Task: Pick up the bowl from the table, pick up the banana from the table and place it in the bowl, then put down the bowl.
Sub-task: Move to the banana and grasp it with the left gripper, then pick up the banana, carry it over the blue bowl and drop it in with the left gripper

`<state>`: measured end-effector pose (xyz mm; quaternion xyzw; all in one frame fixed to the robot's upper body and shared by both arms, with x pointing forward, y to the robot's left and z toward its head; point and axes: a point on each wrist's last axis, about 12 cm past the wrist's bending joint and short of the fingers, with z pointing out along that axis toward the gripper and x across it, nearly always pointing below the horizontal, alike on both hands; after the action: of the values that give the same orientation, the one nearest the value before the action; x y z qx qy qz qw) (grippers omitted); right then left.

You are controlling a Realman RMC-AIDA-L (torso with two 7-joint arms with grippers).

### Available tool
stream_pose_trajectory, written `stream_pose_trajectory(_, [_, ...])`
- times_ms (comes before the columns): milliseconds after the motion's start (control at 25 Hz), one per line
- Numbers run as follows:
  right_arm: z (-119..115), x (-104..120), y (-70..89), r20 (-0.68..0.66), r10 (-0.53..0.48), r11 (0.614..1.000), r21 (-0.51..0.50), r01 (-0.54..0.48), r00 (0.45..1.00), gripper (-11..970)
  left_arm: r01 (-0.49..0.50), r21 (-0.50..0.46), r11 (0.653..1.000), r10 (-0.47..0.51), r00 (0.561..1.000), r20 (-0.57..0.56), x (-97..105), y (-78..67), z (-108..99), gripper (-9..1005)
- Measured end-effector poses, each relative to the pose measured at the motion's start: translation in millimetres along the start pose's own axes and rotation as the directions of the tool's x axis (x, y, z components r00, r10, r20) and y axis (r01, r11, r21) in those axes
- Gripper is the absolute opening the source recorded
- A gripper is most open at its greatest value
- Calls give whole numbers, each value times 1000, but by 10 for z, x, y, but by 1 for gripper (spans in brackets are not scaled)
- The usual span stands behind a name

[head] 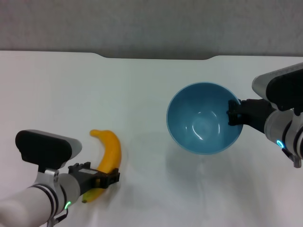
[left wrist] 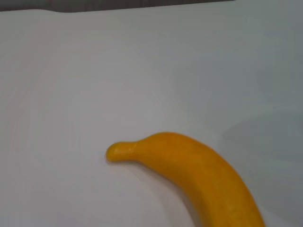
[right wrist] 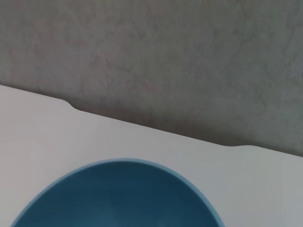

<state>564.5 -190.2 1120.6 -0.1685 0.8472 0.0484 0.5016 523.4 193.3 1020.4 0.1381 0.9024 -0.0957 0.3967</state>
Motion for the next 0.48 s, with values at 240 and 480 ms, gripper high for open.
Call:
stream_pose_trajectory(240, [-1, 0, 1, 1, -1, 1000, -1, 1, 1000, 35, 4, -11, 1000, -4, 1000, -9, 26, 37, 8, 793])
stream_pose_trajectory(480, [3, 15, 0, -4, -1, 1000, 0, 1, 1000, 35, 10, -13, 1000, -10, 1000, -7, 18, 50, 6, 677])
